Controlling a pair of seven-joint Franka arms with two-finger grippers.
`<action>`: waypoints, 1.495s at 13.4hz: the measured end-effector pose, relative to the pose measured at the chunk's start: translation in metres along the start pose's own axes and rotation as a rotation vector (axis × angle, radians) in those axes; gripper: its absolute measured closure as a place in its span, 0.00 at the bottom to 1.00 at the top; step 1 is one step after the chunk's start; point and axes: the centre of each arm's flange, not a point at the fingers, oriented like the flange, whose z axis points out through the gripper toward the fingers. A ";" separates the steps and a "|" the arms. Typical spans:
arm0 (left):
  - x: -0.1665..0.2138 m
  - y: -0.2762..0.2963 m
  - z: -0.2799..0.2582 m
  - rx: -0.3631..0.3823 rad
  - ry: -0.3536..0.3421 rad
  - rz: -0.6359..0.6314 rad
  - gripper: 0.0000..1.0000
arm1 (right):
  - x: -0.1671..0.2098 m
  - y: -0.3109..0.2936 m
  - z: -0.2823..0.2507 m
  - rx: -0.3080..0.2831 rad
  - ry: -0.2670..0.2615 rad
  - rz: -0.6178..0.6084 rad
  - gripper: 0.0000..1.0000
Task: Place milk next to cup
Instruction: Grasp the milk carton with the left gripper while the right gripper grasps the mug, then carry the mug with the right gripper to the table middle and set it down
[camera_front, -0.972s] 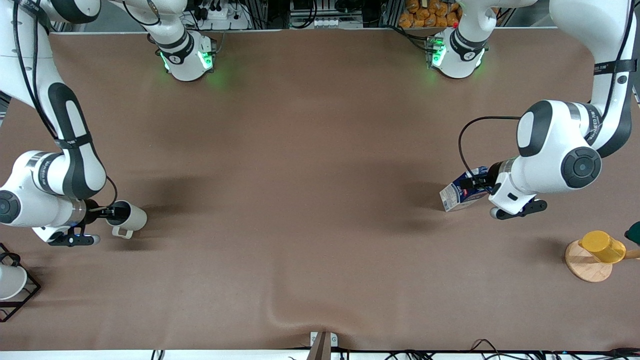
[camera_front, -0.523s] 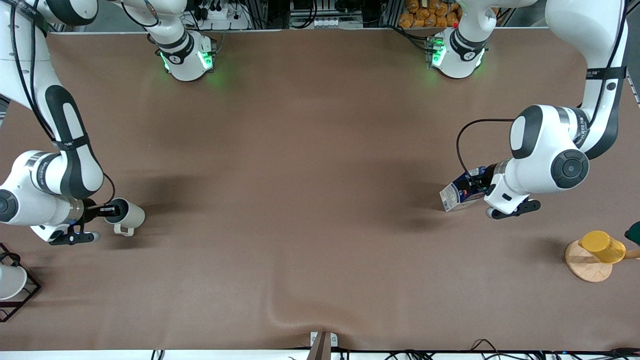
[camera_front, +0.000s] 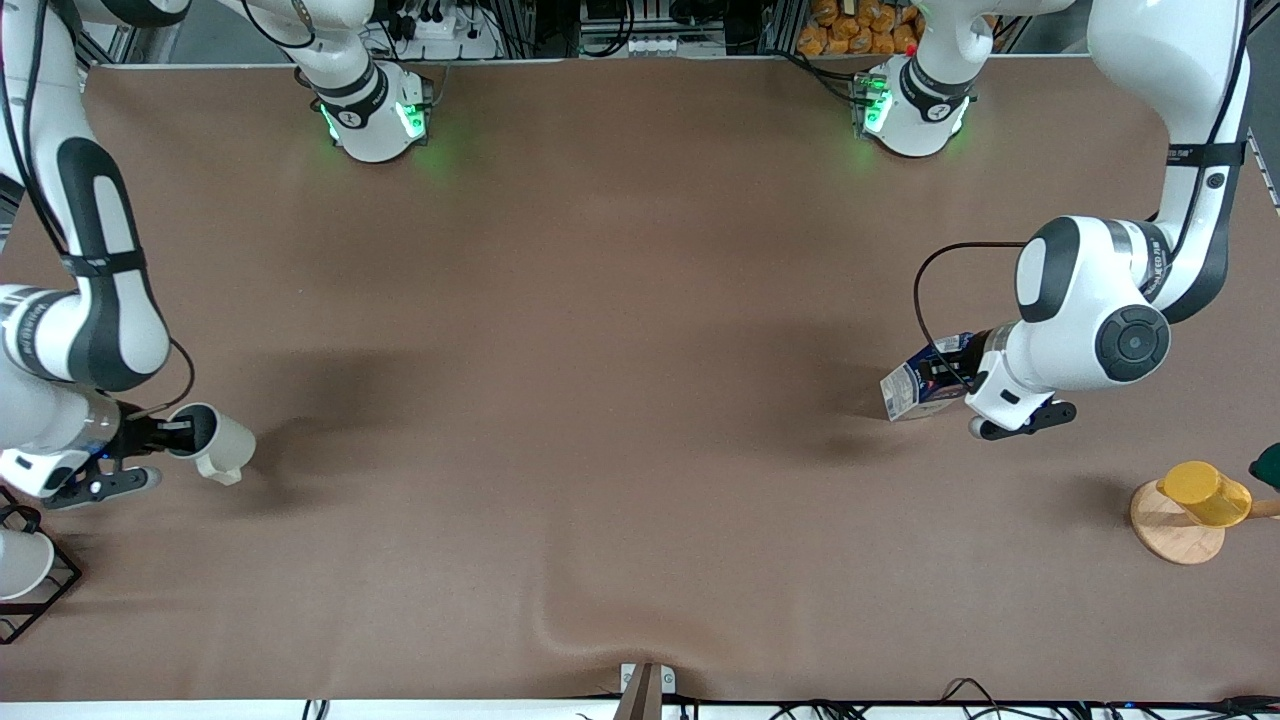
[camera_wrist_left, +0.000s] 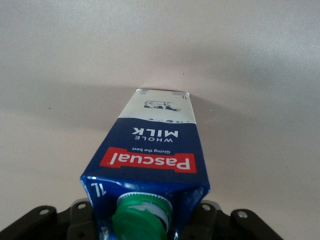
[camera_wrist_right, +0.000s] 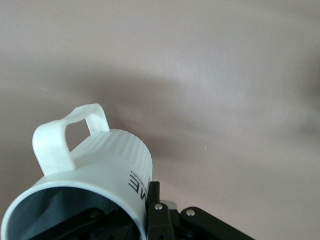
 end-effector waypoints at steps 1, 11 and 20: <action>0.000 0.000 -0.003 -0.002 0.006 -0.001 0.47 | 0.008 -0.006 -0.015 0.021 0.026 -0.036 0.95; -0.015 -0.022 -0.080 -0.024 0.065 -0.023 0.49 | 0.106 -0.262 -0.042 0.203 0.111 -0.410 0.95; -0.019 -0.048 -0.102 -0.026 0.063 -0.006 0.48 | 0.100 -0.521 0.026 0.219 -0.052 -0.036 0.95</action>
